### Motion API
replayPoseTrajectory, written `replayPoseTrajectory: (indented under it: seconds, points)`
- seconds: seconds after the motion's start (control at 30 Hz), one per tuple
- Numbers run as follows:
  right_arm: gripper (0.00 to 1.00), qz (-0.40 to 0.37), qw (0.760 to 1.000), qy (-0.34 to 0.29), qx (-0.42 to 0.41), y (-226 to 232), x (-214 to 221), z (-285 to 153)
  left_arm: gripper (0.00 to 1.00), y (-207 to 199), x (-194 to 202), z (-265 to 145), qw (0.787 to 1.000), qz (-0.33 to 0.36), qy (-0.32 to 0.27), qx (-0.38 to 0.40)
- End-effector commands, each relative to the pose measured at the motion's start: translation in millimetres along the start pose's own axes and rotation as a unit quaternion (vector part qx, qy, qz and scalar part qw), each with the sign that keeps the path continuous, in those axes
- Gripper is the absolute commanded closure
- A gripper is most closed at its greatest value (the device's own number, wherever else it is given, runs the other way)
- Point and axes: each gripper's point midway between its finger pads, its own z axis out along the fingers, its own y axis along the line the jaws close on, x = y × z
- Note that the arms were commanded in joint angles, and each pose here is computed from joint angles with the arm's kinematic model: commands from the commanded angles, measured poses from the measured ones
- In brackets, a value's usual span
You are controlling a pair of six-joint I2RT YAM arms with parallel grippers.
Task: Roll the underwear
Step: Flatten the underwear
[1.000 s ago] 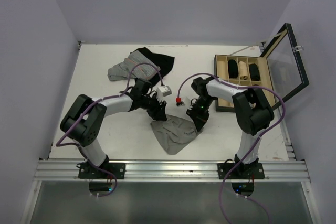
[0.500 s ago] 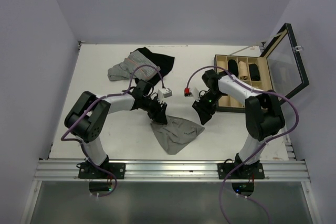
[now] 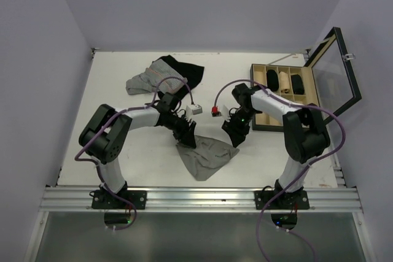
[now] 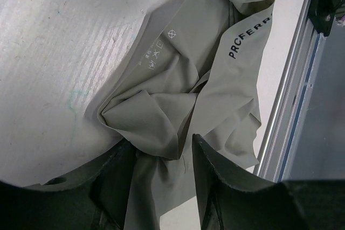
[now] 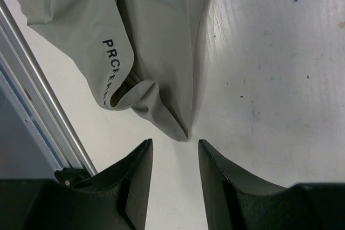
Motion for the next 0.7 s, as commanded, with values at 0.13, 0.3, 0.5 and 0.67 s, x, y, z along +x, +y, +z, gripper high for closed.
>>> replayPoseTrajectory:
  seconds: [0.13,0.3,0.5,0.67]
  points:
    - [0.57,-0.042,0.999,0.023,0.002,-7,8,30,0.64,3,-9,1,1.000,0.000,-0.001,0.002]
    - [0.75,-0.043,0.999,0.029,0.001,-2,14,36,0.87,7,-17,-6,1.000,0.001,-0.014,-0.010]
    - [1.00,-0.057,0.998,0.010,0.028,1,4,15,1.00,30,-41,-43,0.995,0.014,-0.044,-0.085]
    - [1.00,-0.081,0.994,-0.022,0.067,3,-16,-17,1.00,46,-70,-96,0.978,0.061,-0.072,-0.184]
